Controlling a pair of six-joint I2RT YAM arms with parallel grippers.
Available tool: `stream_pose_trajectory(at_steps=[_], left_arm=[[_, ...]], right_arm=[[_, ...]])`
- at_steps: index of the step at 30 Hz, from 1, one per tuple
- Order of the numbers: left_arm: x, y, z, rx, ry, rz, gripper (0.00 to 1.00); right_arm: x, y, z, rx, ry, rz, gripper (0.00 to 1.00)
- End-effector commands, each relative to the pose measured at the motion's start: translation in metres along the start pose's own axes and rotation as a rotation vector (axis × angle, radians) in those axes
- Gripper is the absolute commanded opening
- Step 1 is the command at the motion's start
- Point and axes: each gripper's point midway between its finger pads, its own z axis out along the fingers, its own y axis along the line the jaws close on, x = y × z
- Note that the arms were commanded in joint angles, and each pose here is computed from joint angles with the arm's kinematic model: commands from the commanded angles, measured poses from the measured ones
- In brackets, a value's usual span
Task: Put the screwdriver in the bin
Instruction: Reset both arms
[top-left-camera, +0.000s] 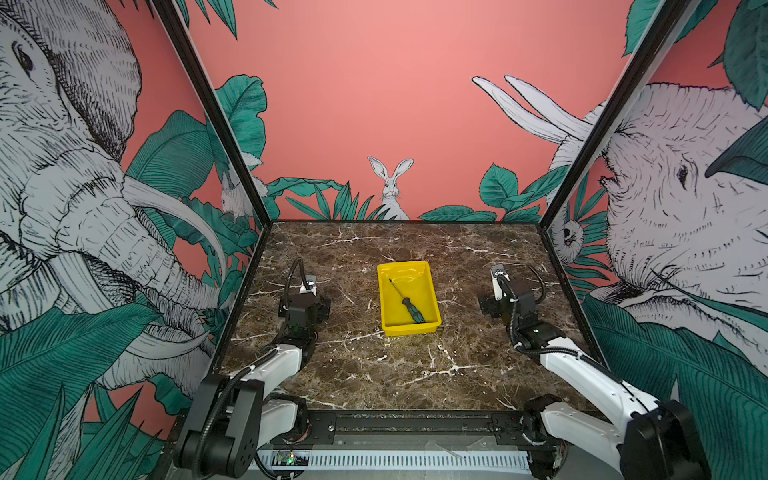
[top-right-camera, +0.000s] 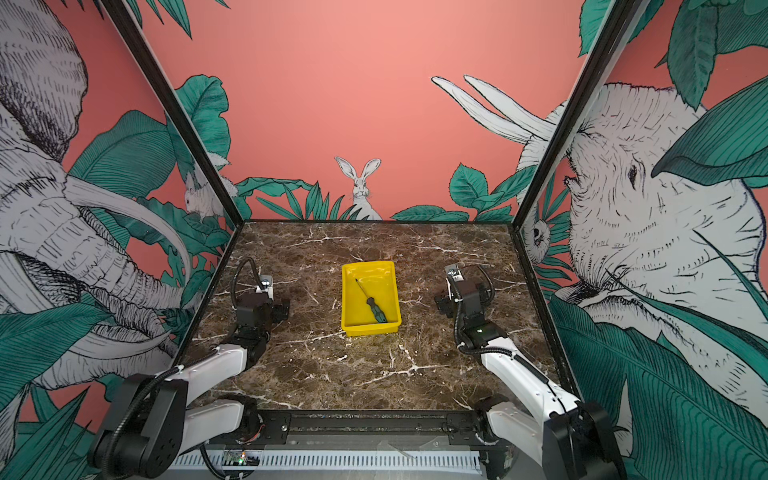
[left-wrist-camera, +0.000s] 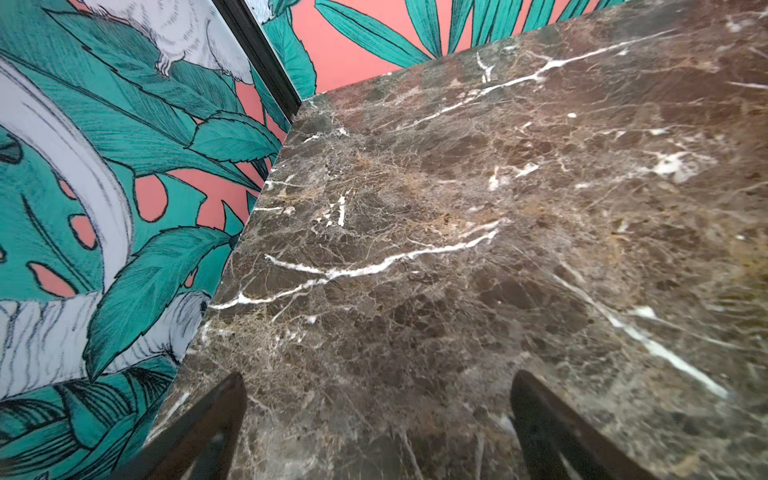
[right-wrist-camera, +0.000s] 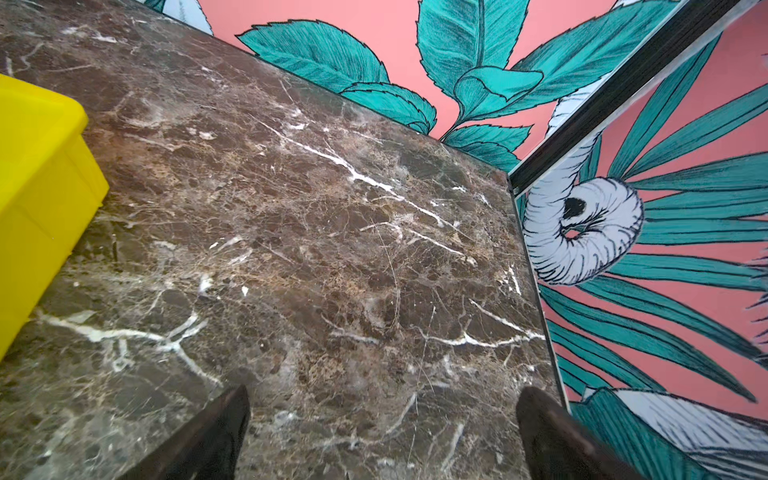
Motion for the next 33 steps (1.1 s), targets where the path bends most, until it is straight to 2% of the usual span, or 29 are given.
stream_pose_trajectory(at_steps=[1,8,10,15,27,30,31,33], left_arm=[[-0.027,0.008,0.000,-0.045,-0.130,-0.048,1.00],[-0.036,-0.002,0.014,-0.016,-0.160,-0.033,1.00],[-0.037,-0.005,0.018,-0.004,-0.152,-0.037,1.00],[-0.041,-0.013,0.027,0.032,-0.143,-0.031,1.00],[-0.030,-0.026,0.038,0.130,-0.134,-0.035,1.00],[-0.021,-0.032,0.046,0.204,-0.133,-0.057,1.00],[-0.026,-0.032,0.049,0.207,-0.167,-0.063,1.00],[-0.019,-0.031,0.051,0.230,-0.096,-0.076,1.00]], right_arm=[[-0.027,-0.008,0.012,0.018,-0.136,0.047,0.99],[-0.013,-0.010,0.048,0.081,-0.157,0.017,0.99],[0.001,-0.012,0.055,0.084,-0.122,0.051,0.99],[0.019,-0.017,0.058,0.092,-0.183,0.119,0.99],[0.034,-0.012,0.074,-0.085,-0.165,0.204,0.99],[0.034,-0.015,0.077,-0.103,-0.165,0.228,0.99],[0.033,-0.015,0.077,-0.104,-0.168,0.231,0.99],[0.033,-0.016,0.077,-0.102,-0.168,0.234,0.99]])
